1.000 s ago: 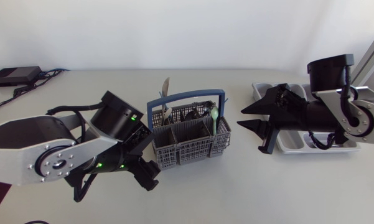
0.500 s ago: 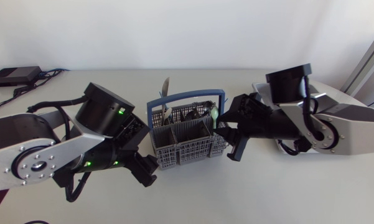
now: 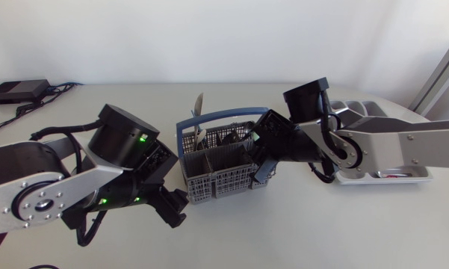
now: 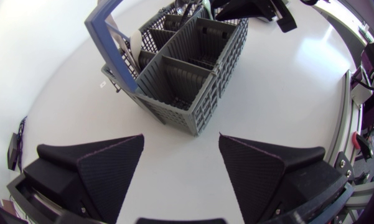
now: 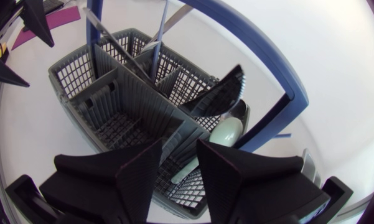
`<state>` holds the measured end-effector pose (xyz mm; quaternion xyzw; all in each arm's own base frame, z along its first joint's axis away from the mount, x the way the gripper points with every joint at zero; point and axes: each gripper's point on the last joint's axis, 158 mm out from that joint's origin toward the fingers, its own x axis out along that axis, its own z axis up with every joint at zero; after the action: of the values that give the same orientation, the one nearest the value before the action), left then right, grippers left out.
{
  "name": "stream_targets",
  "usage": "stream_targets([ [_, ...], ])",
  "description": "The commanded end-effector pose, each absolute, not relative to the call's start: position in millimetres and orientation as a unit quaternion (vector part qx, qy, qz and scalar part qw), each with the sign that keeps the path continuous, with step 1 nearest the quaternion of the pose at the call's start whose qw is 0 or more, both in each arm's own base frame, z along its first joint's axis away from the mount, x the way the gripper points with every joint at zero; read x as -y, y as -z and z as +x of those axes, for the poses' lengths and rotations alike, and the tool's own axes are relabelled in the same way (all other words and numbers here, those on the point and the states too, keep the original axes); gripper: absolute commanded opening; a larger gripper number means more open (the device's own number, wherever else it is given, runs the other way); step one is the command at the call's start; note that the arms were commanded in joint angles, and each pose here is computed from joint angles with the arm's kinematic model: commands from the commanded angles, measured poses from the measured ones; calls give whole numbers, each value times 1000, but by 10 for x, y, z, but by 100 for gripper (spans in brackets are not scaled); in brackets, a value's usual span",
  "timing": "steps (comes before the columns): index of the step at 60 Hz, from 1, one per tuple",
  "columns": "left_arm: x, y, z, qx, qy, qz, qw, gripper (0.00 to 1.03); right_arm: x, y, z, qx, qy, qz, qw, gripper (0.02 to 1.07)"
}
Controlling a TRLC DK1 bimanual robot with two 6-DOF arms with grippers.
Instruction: Sort the cutlery from the basket into the organizer compartments.
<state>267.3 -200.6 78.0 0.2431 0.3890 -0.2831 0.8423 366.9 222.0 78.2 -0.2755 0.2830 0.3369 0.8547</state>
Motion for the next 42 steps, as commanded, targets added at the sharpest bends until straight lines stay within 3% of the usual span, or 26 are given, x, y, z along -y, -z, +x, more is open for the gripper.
stream_targets([
  [1,1937,-702,2621,-398,278,236,842,83,-2237,-779,3721,-296,-319,-253,864,43],
  [26,1904,-697,2621,-395,277,236,843,83,-2251,-891,3906,-285,-250,-237,895,44],
  [42,1898,-692,2614,-395,276,236,844,83,-2321,-743,3978,-296,-199,-251,900,44],
])
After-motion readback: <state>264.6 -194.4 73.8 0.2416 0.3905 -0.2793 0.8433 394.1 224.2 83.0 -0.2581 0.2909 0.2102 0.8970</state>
